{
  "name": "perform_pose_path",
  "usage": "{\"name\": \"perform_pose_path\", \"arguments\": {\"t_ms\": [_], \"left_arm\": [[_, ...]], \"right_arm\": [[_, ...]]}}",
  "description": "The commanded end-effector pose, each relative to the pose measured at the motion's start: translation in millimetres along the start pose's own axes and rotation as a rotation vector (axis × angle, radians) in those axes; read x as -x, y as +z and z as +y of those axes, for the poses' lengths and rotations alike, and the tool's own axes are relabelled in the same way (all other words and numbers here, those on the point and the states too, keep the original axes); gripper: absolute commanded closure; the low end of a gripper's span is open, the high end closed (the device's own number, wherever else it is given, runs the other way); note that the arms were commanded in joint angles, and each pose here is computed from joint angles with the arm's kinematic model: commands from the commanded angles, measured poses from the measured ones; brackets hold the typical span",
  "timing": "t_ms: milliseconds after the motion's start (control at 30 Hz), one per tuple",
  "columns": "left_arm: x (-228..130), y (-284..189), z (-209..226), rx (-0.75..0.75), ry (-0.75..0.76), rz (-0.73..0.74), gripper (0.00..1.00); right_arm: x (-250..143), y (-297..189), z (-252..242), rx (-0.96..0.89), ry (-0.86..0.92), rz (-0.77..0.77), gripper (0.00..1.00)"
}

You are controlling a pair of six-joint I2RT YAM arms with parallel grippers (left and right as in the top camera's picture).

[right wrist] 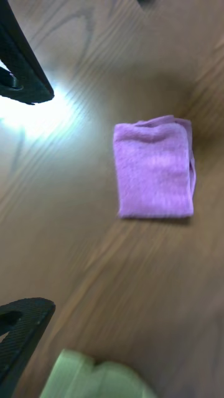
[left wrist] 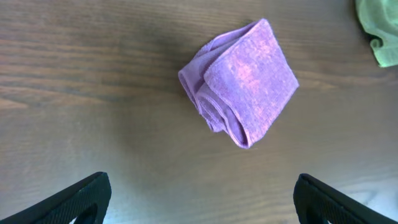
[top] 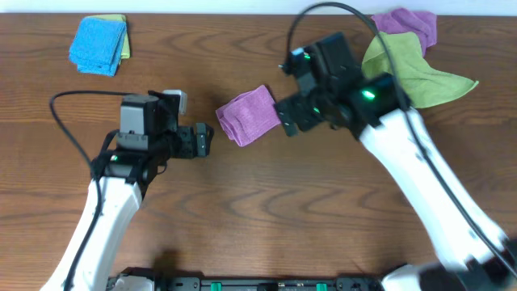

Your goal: Fold the cloth

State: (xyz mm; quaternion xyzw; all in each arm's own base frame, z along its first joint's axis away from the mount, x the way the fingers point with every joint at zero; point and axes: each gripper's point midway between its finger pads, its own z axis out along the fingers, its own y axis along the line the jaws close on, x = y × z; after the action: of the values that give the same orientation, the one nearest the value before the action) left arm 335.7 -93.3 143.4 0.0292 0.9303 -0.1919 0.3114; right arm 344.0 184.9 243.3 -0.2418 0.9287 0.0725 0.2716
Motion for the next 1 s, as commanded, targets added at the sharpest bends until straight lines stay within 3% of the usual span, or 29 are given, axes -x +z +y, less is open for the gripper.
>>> {"name": "perform_pose_path", "arguments": {"t_ms": [0, 133, 333, 633, 967], "left_arm": [[0, 20, 3, -0.018, -0.066, 0.020, 0.05], [0, 51, 1, -0.085, -0.131, 0.044, 0.05], [-2, 96, -4, -0.177, -0.270, 0.068, 0.05], [-37, 140, 4, -0.200, -0.469, 0.190, 0.05], [-50, 158, -10, -0.249, -0.522, 0.237, 0.05]], "right_arm": [[-22, -26, -17, -0.097, 0.030, -0.028, 0.01], [-70, -37, -33, -0.159, 0.083, -0.099, 0.01], [-112, -23, -40, -0.099, 0.165, -0.134, 0.01], [-113, -22, -53, -0.090, 0.223, -0.136, 0.01], [-113, -17, -54, -0.082, 0.240, -0.125, 0.01]]}}
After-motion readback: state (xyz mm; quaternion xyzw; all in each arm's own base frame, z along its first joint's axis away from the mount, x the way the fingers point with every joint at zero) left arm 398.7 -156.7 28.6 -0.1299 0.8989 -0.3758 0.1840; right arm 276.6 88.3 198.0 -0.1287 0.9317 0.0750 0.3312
